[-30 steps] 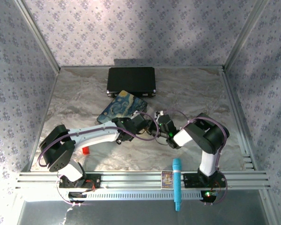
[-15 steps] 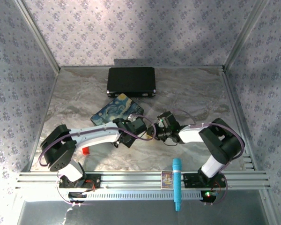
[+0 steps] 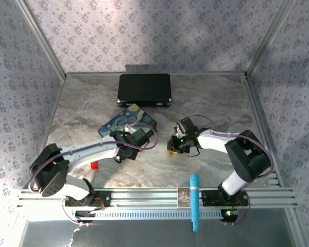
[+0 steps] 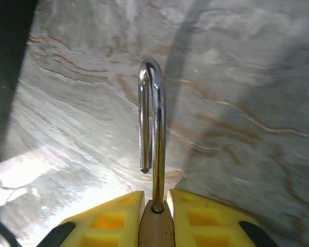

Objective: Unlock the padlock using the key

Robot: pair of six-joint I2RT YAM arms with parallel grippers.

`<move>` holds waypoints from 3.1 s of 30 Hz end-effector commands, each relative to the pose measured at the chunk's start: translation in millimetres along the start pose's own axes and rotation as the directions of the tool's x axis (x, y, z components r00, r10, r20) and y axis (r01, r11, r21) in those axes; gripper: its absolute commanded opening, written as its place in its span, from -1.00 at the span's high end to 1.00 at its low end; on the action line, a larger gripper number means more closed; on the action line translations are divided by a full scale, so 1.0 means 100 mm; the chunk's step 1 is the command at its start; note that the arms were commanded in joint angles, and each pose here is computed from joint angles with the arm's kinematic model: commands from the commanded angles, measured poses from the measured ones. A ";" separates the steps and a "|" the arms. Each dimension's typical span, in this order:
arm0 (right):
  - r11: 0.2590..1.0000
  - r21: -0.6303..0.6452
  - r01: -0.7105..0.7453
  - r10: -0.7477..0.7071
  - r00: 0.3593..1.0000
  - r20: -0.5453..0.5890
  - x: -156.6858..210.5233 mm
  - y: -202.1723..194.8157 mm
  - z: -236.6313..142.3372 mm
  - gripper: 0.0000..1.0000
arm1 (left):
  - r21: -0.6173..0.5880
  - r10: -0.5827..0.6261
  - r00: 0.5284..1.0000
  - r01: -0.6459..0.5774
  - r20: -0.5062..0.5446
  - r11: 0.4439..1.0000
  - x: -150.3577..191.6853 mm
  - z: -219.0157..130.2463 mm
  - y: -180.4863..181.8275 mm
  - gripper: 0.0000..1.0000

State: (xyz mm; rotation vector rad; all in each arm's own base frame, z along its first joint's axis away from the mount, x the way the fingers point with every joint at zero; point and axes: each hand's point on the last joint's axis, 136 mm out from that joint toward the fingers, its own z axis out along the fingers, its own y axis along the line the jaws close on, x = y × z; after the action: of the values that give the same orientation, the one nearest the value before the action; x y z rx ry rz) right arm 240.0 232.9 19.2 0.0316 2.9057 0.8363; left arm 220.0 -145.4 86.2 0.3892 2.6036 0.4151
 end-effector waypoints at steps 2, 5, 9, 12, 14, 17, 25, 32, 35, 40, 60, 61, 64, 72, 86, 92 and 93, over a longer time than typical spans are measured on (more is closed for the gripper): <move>0.956 0.291 0.025 0.013 0.992 -0.128 0.35 -0.61 -0.12 0.50 | 0.013 -0.153 0.988 0.153 0.027 0.988 0.02 -0.04 0.16 -1.00; 0.945 0.323 0.045 -0.005 0.992 -0.124 0.33 -0.62 -0.14 0.43 | 0.014 -0.219 0.976 0.219 0.012 0.976 0.08 0.05 0.26 -1.00; 0.940 0.335 0.061 -0.021 0.992 -0.122 0.32 -0.60 -0.16 0.34 | -0.014 -0.253 0.968 0.253 0.008 0.967 0.10 0.11 0.43 -1.00; 0.939 0.338 0.067 -0.033 0.994 -0.107 0.29 -0.59 -0.16 0.33 | -0.022 -0.263 0.965 0.263 0.021 0.965 0.01 0.16 0.54 -1.00; 0.940 0.333 0.069 -0.038 0.994 -0.098 0.27 -0.57 -0.17 0.32 | -0.011 -0.275 0.961 0.275 0.014 0.961 -0.05 0.22 0.61 -1.00; 0.940 0.333 0.070 -0.045 0.996 -0.082 0.23 -0.54 -0.19 0.19 | -0.020 -0.284 0.959 0.284 0.011 0.959 -0.16 0.26 0.72 -1.00; 0.952 0.297 0.070 -0.078 0.997 0.014 0.07 -0.37 -0.33 -0.02 | 0.019 -0.370 0.929 0.370 0.008 0.929 -0.47 0.41 0.94 -1.00; 0.961 0.250 0.116 -0.152 0.980 0.131 -0.13 -0.11 -0.59 -0.35 | 0.122 -0.438 0.898 0.430 0.045 0.895 -0.53 0.19 0.95 -1.00; 0.953 0.269 0.138 -0.202 0.952 0.229 -0.26 -0.06 -0.82 -0.87 | 0.186 -0.483 0.870 0.460 0.102 0.868 -0.50 -0.02 0.99 -1.00; 0.945 0.310 0.104 -0.229 0.887 0.401 -0.46 -0.09 -1.31 -0.98 | 0.183 -0.577 0.778 0.547 0.248 0.817 -0.41 -0.24 1.31 -1.00; 0.795 0.538 -0.279 -0.307 0.581 0.754 -1.10 -1.70 -2.30 -0.94 | -0.208 -0.503 0.643 0.712 0.577 0.671 -0.17 0.29 2.34 -1.00; 0.780 0.561 -0.278 -0.327 0.583 0.743 -1.15 -1.75 -2.29 -0.94 | -0.205 -0.508 0.645 0.711 0.571 0.673 -0.18 0.35 2.35 -1.00; 0.756 0.606 -0.247 -0.379 0.590 0.713 -1.27 -1.84 -2.21 -0.95 | -0.197 -0.489 0.680 0.671 0.546 0.714 -0.25 0.55 2.34 -1.00; 0.785 0.587 -0.201 -0.439 0.488 0.754 -1.55 -1.91 -2.13 -0.95 | -0.068 -0.483 0.632 0.646 0.605 0.760 -0.51 0.79 2.31 -1.00; 0.805 0.590 -0.069 -0.485 0.496 0.720 -1.68 -1.89 -1.74 -0.98 | 0.131 -0.462 0.663 0.486 0.589 0.864 -0.93 1.19 1.99 -1.00; 0.804 0.591 -0.069 -0.488 0.491 0.721 -1.68 -1.88 -1.75 -0.98 | 0.147 -0.446 0.674 0.453 0.588 0.879 -0.93 1.21 1.91 -1.00; 0.804 0.591 -0.070 -0.488 0.492 0.721 -1.68 -1.89 -1.75 -0.98 | 0.147 -0.446 0.674 0.453 0.589 0.879 -0.93 1.21 1.91 -1.00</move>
State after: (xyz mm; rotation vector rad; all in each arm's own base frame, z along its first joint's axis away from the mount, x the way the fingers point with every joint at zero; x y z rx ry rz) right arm 385.0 -30.0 77.1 0.1110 2.0028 -0.1444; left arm 383.7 32.2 70.6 -0.1832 2.0193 0.1353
